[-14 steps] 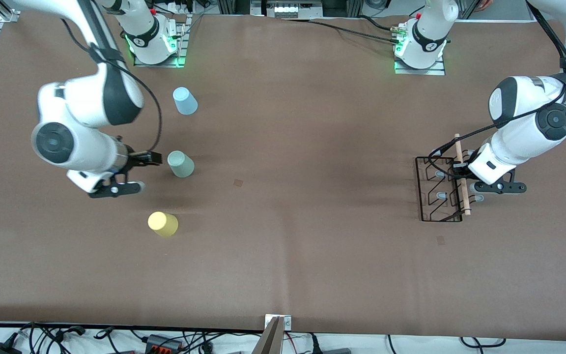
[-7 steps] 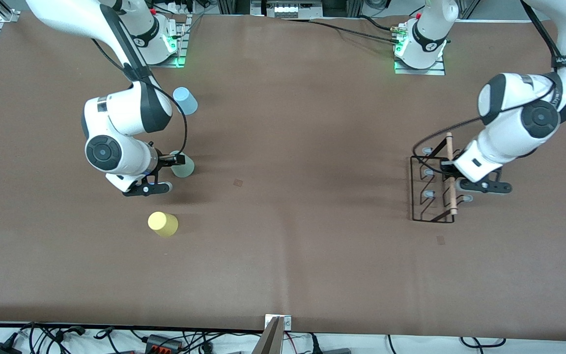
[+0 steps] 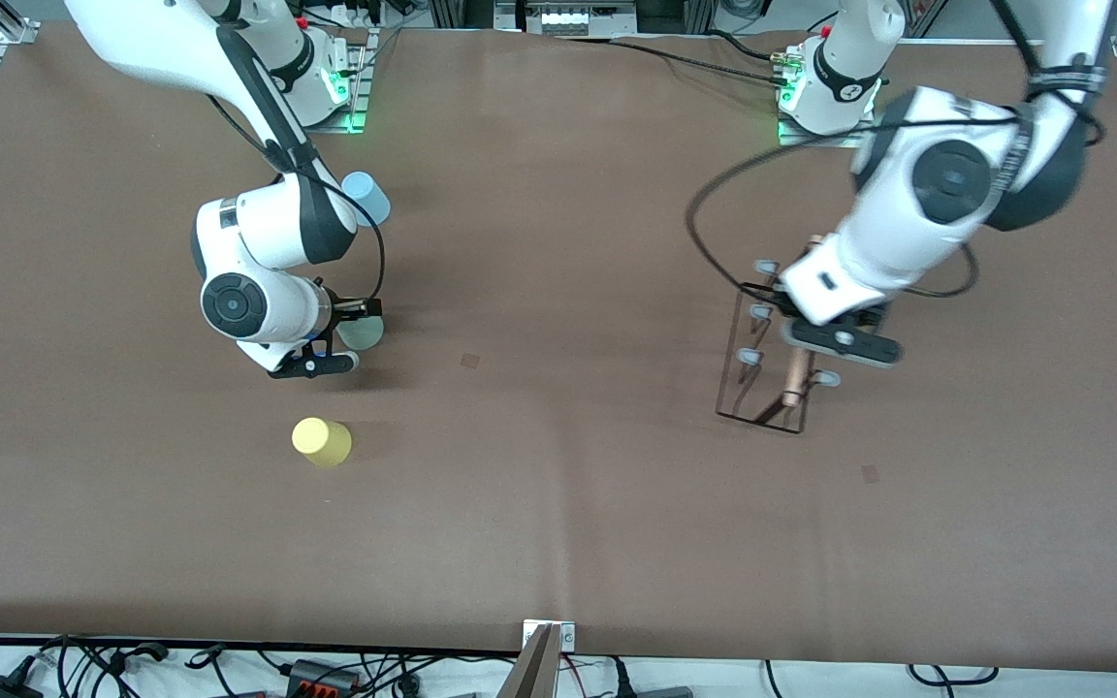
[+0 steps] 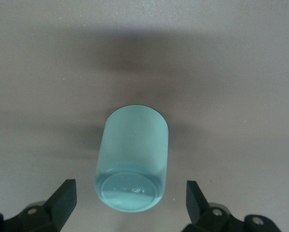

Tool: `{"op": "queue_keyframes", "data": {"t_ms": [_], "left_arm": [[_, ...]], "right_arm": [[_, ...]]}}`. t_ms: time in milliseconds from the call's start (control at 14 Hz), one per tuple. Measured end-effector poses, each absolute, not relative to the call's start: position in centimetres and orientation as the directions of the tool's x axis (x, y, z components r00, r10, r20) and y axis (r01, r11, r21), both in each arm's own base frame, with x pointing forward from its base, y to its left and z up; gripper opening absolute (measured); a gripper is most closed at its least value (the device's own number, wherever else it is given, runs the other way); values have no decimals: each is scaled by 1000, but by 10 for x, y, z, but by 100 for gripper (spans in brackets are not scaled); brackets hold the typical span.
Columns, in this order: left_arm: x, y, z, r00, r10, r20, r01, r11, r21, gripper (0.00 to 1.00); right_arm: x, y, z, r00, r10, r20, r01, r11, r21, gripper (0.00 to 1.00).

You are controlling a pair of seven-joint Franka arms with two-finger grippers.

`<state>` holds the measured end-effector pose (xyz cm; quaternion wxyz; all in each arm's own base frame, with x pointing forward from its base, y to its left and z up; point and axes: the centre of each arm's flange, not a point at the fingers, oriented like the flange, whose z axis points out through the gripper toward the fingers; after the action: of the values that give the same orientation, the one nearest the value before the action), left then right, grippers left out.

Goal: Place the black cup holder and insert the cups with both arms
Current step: 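Place the holder mid-table with the left gripper while the right gripper lifts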

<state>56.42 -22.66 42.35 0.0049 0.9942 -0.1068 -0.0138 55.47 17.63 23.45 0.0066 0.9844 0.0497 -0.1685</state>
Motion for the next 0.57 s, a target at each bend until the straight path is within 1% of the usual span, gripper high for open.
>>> {"op": "queue_keyframes", "data": {"t_ms": [214,571], "left_arm": [[543,-308,411,985,-167,-39,-166,-986,24,15],[539,-406,389,981,-187,-45,-184,-980,72,15]], "right_arm": [[553,177,225,937,80,-341,78,-997,-22,100],[552,177,217,933,77,-351,74,-997,-22,100]]}}
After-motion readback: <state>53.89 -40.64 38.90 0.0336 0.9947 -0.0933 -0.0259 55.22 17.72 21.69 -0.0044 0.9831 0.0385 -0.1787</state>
